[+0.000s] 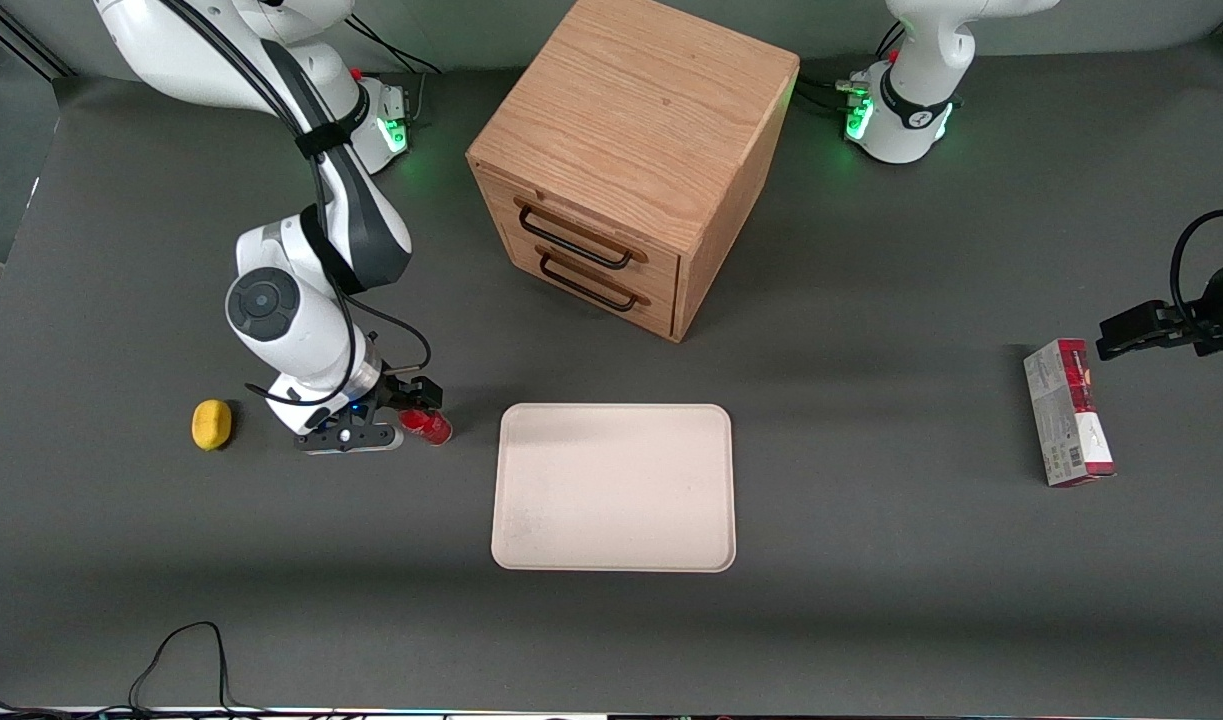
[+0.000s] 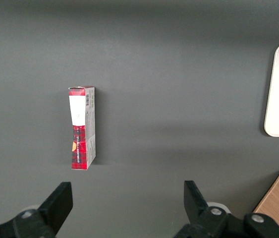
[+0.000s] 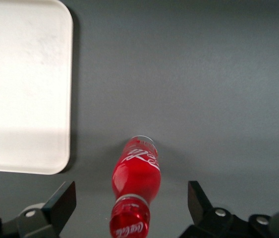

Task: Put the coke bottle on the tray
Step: 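Close the right gripper around the bottle's body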

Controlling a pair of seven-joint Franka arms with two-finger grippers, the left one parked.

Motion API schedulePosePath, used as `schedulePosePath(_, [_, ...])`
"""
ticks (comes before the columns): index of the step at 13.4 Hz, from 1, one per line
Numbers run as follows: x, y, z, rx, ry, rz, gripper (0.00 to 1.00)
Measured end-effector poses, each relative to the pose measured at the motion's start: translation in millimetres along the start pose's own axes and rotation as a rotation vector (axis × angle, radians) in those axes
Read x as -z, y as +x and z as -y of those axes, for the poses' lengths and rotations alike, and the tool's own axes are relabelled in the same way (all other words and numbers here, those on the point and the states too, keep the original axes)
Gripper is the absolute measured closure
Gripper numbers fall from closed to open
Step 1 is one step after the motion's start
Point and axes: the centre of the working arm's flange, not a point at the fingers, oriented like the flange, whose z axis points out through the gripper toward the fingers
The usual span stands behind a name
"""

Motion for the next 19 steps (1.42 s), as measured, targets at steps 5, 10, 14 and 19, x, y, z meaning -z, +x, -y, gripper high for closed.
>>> schedulePosePath(5, [-7.9, -5.9, -1.7, 0.001, -0.004, 0.015, 0.0])
schedulePosePath(10, [-0.7, -5.5, -1.6, 0.006, -0.001, 0.004, 0.07])
schedulePosePath(14, [-0.5, -6.1, -1.4, 0.01, -0.001, 0.007, 0.51])
schedulePosePath(19, [1.4, -6.0, -0.1, 0.012, 0.0, 0.005, 0.68])
